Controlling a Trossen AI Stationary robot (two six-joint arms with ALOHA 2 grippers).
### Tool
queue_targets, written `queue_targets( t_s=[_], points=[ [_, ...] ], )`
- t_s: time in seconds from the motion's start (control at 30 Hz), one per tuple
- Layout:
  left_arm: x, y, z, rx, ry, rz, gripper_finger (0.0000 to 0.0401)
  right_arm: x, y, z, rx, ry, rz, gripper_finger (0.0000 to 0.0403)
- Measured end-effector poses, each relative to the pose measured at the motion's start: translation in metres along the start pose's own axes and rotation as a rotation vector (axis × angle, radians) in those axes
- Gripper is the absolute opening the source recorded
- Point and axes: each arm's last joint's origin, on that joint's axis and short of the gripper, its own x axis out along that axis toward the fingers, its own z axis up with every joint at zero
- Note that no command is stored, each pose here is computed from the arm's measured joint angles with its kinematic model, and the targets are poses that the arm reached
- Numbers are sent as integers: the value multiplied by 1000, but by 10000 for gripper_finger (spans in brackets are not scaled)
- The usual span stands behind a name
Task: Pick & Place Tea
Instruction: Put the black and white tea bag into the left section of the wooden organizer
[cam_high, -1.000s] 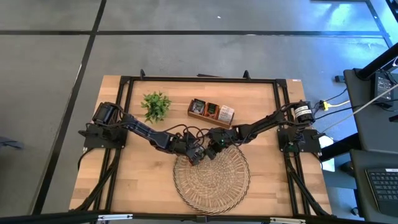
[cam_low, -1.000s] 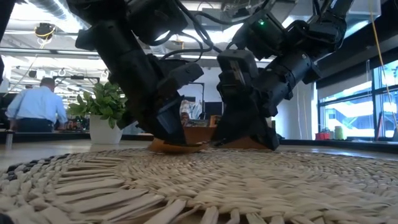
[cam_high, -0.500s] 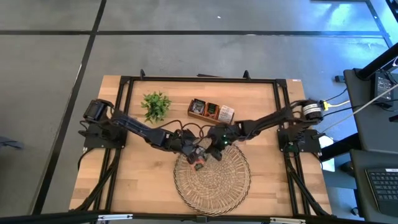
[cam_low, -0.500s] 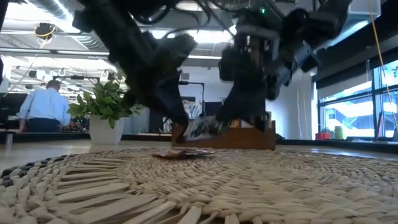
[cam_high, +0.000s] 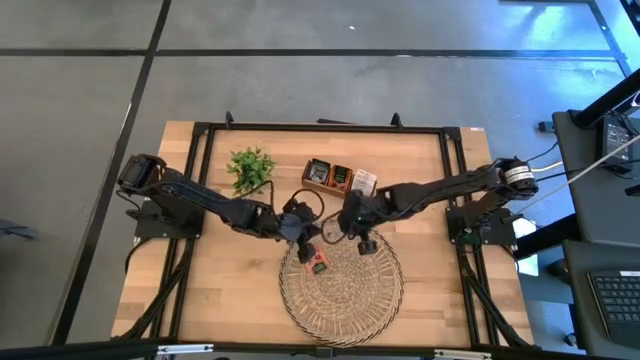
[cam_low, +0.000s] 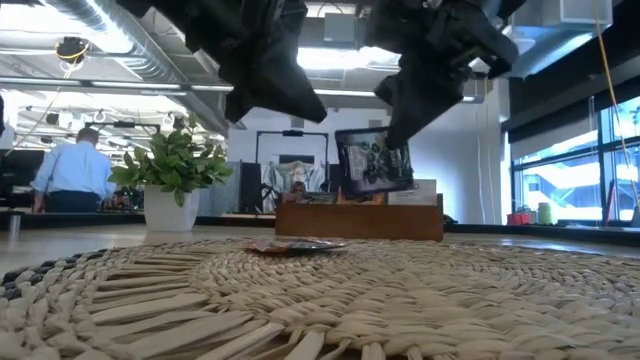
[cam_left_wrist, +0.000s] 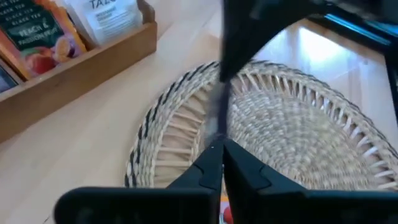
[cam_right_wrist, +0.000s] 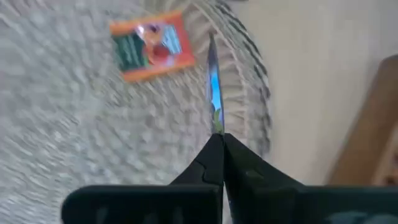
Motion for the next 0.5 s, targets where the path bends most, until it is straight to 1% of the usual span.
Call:
queue_targets(
  t_s=[0.1,0.2,0.33,0.4,0.5],
  points=[
    [0,-1,-1,21,0,-2,13,0,2,0,-23,21,-49,5],
    [2,-2,-4,75,0,17,18,0,4,1,1,15,-81,5],
    [8,-3,-8,169,-11,35,33,1,6,2,46,-5,-89,5],
    [12,-7,-7,194,-42,25,42,1,7,3,52,-13,-87,5],
    [14,-7,-9,233,-48,30,54,1,9,3,48,-11,-83,5]
  ],
)
